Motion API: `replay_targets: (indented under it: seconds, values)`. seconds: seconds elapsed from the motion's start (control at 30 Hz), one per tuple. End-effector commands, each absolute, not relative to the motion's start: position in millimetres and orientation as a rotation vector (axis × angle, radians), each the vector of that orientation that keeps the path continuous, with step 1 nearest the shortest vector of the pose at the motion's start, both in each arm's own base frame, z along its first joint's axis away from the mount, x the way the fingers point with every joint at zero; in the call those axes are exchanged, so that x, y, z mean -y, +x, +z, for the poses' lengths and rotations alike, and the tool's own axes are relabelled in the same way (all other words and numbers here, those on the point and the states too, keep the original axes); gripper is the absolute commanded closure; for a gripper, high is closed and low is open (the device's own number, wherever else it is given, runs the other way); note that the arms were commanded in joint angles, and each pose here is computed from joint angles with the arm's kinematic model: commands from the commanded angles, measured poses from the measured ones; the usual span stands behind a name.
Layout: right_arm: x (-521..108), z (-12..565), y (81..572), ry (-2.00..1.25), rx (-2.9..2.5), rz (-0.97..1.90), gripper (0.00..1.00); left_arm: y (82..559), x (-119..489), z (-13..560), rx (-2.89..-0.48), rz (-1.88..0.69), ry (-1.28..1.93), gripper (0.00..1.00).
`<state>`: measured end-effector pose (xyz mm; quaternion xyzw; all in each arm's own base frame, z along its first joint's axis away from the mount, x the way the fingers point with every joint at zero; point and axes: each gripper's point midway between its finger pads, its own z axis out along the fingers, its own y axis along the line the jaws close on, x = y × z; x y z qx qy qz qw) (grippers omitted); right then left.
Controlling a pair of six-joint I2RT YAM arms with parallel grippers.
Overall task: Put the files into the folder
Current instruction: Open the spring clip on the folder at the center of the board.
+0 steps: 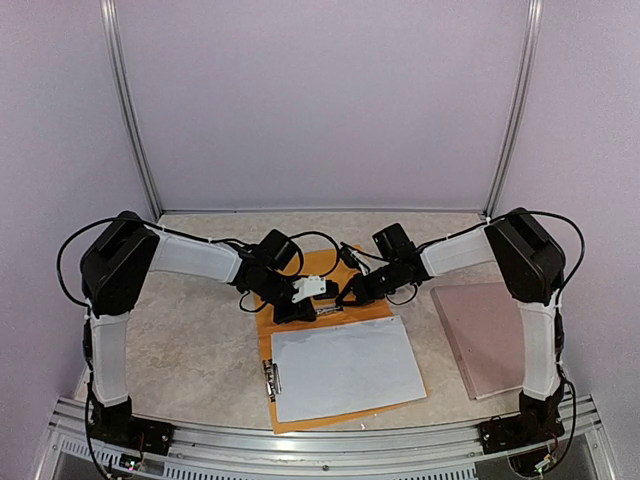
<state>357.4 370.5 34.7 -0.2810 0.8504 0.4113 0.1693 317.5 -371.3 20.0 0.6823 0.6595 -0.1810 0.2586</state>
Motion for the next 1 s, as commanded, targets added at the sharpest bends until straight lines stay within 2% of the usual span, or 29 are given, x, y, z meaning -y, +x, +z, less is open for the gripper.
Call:
replay_targets:
  seconds: [0.0,0.17,0.33,0.77,0.97]
  values:
    - [-349.0,20.5,365.2,-0.726,-2.456,1.051,1.0,306.2,362.0,1.0,-1.865,-0.507,1.827,0.86]
    - [-345.3,33.0,360.0,-0.711,-2.441,1.046,1.0,317.4,372.9,40.7,-1.763,-0.511,1.701,0.69]
    - [-348.7,45.8,356.8,-0.725,-2.425,1.038,1.0,326.6,377.6,68.1,-1.736,-0.502,1.608,0.6]
    - [-382.1,89.6,343.3,-0.789,-2.339,1.058,1.0,342.1,338.4,106.2,-1.908,-0.352,1.267,0.48]
    - [-406.9,111.1,325.7,-0.84,-2.3,1.072,0.92,334.5,303.2,107.0,-2.045,-0.26,1.108,0.45]
